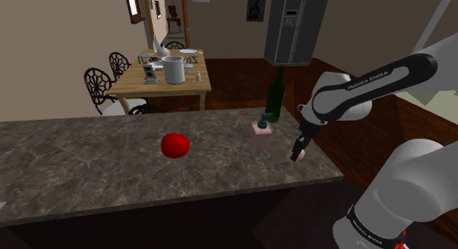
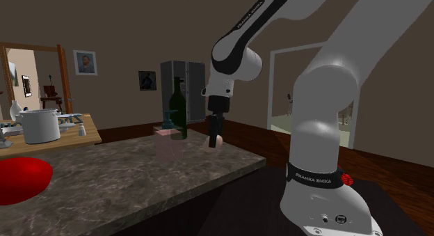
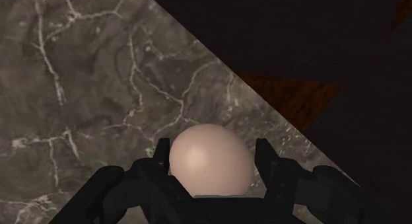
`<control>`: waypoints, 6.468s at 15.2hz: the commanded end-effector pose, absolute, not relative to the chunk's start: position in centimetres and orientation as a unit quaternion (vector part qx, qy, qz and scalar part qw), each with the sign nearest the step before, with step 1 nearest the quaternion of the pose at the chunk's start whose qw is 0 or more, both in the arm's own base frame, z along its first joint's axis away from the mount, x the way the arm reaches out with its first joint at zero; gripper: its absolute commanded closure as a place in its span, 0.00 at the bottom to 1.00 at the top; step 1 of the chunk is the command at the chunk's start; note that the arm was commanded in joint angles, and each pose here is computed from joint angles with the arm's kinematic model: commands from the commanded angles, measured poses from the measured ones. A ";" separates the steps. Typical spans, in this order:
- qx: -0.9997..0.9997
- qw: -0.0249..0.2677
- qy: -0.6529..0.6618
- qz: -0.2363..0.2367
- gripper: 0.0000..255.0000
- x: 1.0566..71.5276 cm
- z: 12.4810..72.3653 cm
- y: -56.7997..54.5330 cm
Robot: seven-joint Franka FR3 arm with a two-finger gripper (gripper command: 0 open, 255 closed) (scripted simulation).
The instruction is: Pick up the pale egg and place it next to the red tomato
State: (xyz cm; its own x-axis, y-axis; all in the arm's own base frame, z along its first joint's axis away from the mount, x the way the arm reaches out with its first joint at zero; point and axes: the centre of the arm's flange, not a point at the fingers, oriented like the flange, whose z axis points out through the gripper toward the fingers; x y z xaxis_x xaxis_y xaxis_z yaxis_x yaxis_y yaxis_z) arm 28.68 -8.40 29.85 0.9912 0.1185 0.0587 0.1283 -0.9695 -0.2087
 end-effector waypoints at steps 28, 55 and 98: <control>-0.992 0.107 -0.062 -0.023 1.00 35.5 41.9 -4.3; -0.992 0.107 -0.062 -0.023 1.00 62.8 40.8 12.6; -0.992 0.107 -0.062 -0.023 0.00 62.8 25.2 12.6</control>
